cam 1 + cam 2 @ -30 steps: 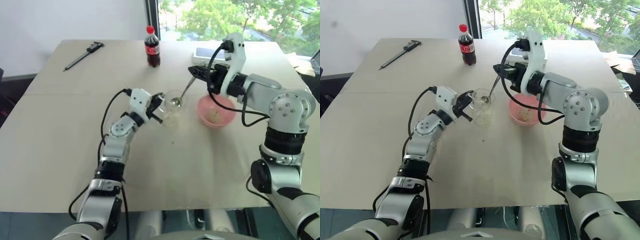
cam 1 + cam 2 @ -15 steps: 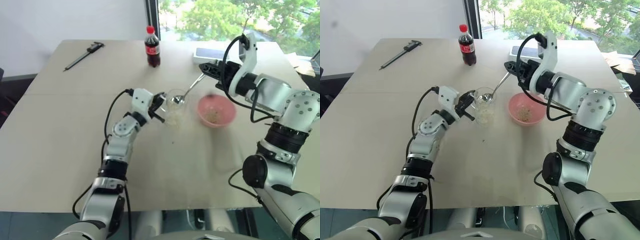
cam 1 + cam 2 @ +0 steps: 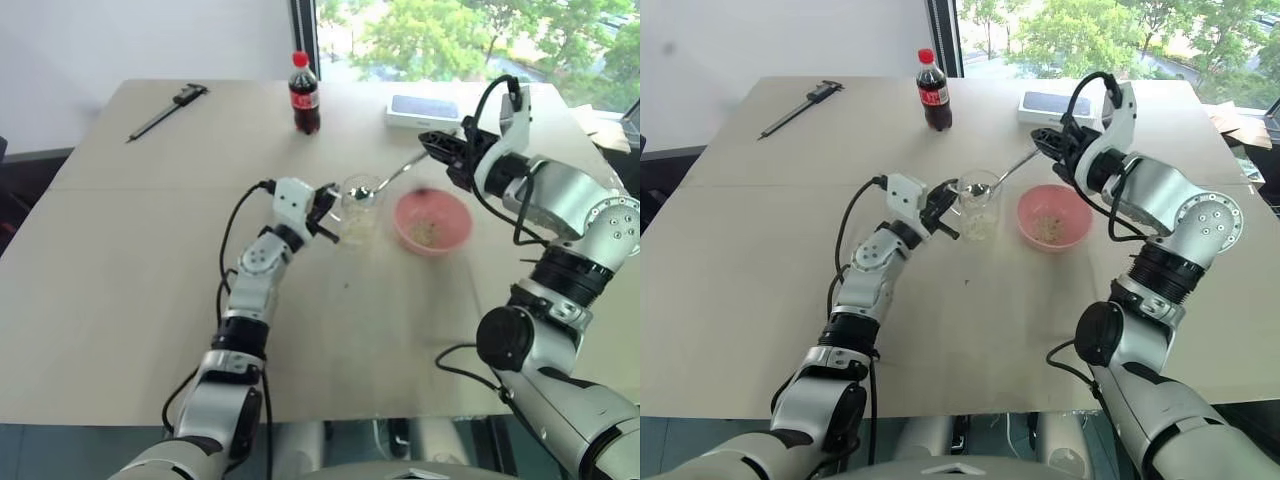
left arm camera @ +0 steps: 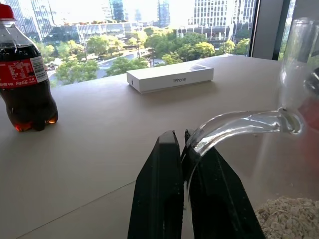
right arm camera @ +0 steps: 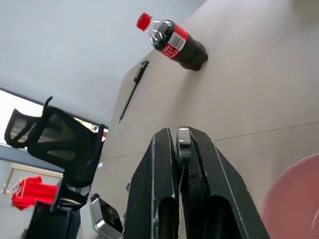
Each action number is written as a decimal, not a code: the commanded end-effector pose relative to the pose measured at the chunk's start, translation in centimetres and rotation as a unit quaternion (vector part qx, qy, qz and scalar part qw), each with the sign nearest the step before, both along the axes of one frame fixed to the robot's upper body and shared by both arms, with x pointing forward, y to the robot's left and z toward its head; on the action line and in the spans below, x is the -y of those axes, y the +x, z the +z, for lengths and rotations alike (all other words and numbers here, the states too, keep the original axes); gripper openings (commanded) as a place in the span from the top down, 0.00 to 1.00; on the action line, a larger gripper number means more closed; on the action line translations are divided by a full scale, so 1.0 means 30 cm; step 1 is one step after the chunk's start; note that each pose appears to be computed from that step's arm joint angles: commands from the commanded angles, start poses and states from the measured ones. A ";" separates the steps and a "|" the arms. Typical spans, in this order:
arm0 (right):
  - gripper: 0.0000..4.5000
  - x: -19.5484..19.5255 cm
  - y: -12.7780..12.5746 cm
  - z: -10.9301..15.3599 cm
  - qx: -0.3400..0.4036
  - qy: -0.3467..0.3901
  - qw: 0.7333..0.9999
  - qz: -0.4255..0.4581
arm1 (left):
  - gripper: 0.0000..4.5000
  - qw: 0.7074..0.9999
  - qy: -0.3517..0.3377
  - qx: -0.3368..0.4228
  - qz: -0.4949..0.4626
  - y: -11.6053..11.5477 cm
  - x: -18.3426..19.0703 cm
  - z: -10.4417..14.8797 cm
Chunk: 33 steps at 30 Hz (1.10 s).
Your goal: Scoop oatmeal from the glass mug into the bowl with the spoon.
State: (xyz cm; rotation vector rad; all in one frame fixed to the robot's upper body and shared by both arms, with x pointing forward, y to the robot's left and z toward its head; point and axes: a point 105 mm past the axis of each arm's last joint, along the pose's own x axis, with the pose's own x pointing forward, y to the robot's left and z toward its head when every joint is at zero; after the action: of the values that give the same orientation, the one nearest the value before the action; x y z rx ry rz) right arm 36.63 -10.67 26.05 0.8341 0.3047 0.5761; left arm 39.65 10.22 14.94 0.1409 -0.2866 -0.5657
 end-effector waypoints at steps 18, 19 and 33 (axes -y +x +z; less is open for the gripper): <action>1.00 0.076 -0.049 0.037 -0.053 0.116 0.991 -0.027 | 0.99 0.999 -0.008 0.037 0.007 0.011 -0.009 0.048; 1.00 0.079 -0.049 0.037 -0.054 0.120 0.991 -0.029 | 0.99 0.999 -0.008 0.037 0.007 0.012 -0.008 0.047; 1.00 0.133 -0.063 0.094 -0.015 0.164 0.985 -0.052 | 0.99 0.999 -0.005 0.028 0.017 0.032 -0.037 0.042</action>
State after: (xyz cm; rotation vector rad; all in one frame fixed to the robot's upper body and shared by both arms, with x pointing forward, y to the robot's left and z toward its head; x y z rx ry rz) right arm 35.64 -14.15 26.89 1.1525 0.2764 0.4644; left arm 40.45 10.71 15.02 0.1497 -0.3005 -0.5439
